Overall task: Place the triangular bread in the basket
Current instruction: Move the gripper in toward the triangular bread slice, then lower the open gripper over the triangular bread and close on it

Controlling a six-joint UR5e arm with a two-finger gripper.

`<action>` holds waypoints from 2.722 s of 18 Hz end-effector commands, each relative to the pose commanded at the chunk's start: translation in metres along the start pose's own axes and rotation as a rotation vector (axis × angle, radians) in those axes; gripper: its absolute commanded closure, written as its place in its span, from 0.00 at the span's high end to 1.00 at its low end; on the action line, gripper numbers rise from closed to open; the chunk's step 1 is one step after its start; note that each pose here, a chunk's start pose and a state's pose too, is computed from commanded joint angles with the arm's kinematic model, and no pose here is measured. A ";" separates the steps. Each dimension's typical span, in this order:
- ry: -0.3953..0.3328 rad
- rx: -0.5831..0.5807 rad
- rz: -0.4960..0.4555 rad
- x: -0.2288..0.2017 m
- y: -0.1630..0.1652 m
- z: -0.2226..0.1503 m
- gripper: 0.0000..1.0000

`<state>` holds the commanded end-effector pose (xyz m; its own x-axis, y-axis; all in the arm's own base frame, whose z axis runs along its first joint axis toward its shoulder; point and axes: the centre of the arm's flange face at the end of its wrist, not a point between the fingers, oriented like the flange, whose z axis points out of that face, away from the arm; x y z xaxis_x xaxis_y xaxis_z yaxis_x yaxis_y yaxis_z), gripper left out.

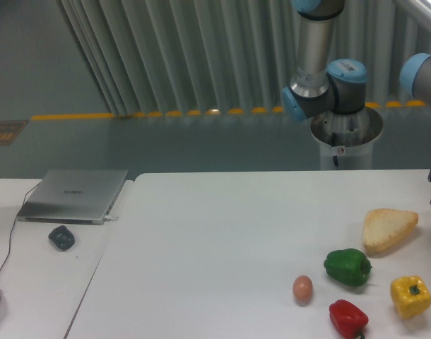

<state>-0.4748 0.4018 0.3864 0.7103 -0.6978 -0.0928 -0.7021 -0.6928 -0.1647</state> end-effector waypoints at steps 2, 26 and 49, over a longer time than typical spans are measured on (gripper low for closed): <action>-0.024 0.072 -0.016 -0.003 0.002 0.001 1.00; -0.080 0.068 -0.200 -0.011 -0.029 -0.001 1.00; 0.012 -0.197 -0.320 0.030 -0.080 0.043 1.00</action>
<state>-0.3948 0.4443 0.3548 0.8954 -0.4418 -0.0560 -0.4420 -0.8970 0.0092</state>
